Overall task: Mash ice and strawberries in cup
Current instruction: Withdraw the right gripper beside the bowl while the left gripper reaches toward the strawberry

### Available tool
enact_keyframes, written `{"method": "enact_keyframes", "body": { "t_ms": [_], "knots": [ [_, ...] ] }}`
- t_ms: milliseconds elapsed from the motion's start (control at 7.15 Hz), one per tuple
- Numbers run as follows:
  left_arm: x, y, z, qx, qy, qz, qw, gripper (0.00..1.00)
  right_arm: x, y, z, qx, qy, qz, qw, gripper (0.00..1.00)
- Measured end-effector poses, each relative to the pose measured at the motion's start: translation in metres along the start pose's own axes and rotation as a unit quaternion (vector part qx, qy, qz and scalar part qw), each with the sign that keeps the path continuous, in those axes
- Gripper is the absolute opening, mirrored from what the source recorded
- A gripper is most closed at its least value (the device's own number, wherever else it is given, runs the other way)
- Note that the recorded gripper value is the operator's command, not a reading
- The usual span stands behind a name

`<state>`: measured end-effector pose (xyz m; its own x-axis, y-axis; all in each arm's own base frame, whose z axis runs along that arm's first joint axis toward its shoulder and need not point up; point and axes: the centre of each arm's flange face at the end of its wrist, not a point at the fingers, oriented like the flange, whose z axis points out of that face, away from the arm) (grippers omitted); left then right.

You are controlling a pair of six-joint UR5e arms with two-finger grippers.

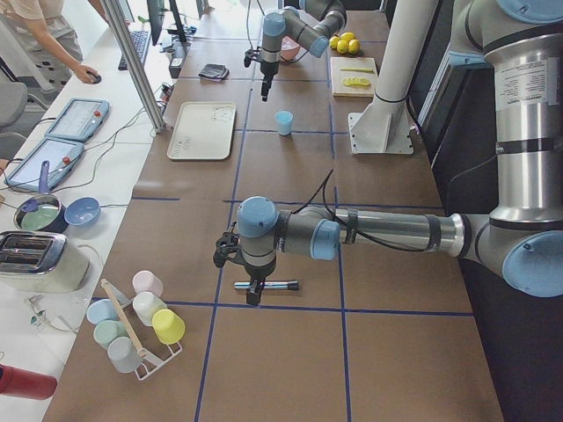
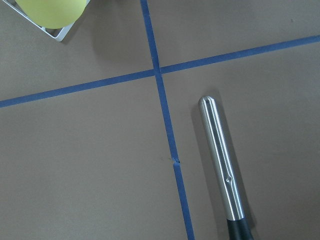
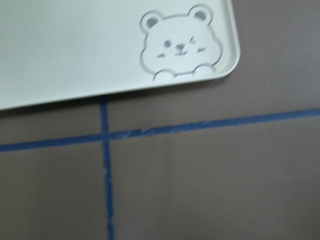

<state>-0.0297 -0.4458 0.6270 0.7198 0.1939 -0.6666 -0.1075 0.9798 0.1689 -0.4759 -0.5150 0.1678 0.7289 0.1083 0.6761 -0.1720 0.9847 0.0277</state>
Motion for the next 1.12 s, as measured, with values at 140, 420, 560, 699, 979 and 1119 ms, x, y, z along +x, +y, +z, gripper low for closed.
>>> {"method": "enact_keyframes", "body": {
  "t_ms": [140,420,560,699,979,1119],
  "knots": [
    [0.002,-0.004,-0.002,0.003,0.0,0.001,1.0,1.0,0.06,-0.047,-0.003,-0.009,0.007,-0.029,0.9995,0.99],
    [0.011,-0.023,-0.013,0.021,0.0,0.017,0.9996,1.0,0.218,-0.13,-0.021,-0.031,0.009,-0.099,0.9946,0.99],
    [0.017,-0.036,-0.019,0.031,0.001,0.024,0.9992,1.0,0.308,-0.155,-0.03,-0.039,0.007,-0.135,0.99,0.99],
    [0.023,-0.048,-0.026,0.04,0.002,0.033,0.9987,1.0,0.396,-0.162,-0.034,-0.047,0.01,-0.17,0.9842,0.99],
    [0.03,-0.059,-0.034,0.05,0.003,0.039,0.998,1.0,0.552,-0.141,-0.036,-0.066,0.008,-0.214,0.9746,0.99],
    [0.034,-0.064,-0.039,0.057,0.004,0.037,0.9977,1.0,0.621,-0.117,-0.037,-0.073,0.003,-0.217,0.9734,0.99]
  ]
}}
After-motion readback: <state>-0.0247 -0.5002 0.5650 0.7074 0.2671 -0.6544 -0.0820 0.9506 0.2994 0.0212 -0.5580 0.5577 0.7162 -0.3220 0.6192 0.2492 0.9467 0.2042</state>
